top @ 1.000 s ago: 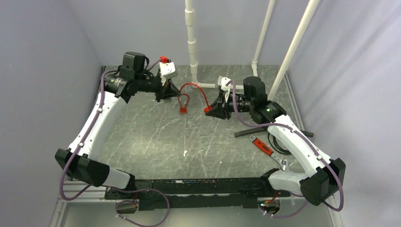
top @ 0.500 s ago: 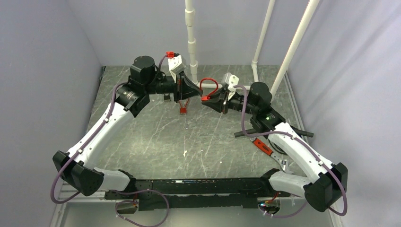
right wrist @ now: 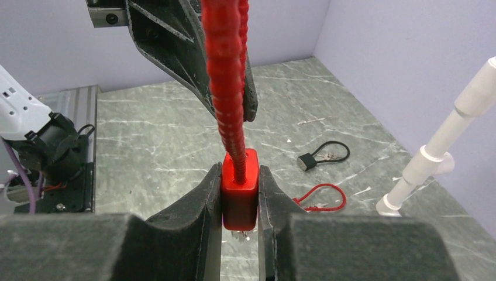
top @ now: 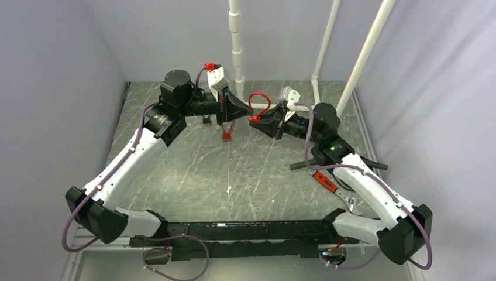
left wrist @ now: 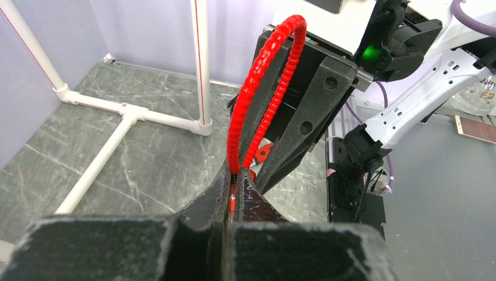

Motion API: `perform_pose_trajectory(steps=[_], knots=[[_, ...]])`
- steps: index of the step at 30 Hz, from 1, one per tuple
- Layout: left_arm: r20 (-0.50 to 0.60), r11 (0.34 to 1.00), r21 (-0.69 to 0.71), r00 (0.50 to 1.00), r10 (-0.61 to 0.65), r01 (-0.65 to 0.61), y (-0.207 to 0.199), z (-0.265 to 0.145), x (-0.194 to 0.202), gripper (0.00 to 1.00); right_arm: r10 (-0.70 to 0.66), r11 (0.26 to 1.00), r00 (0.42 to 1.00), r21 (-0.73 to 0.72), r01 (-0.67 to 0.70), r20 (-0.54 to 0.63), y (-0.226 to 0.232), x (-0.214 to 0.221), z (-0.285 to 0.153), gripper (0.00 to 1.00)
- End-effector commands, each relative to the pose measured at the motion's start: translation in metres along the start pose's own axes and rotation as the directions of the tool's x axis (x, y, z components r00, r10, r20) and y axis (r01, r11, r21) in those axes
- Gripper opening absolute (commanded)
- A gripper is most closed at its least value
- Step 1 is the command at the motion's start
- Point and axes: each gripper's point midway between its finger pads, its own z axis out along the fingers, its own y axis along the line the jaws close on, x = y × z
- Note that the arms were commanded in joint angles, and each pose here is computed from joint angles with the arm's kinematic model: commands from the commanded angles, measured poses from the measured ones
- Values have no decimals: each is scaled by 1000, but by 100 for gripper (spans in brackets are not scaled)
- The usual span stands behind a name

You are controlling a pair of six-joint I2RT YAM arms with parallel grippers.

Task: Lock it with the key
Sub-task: Lock the lock.

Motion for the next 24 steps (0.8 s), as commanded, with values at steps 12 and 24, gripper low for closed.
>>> perform_pose_trajectory(steps=[12,24], knots=[[-17,963,10,963,-268,268,12,-8,39,0,-48,999,962,25,43,270,4,-93,-2,0],[-153,981,66,974,-170,181,-8,-7,70,0,-120,993,960,35,115,252,-2,-94,7,0]])
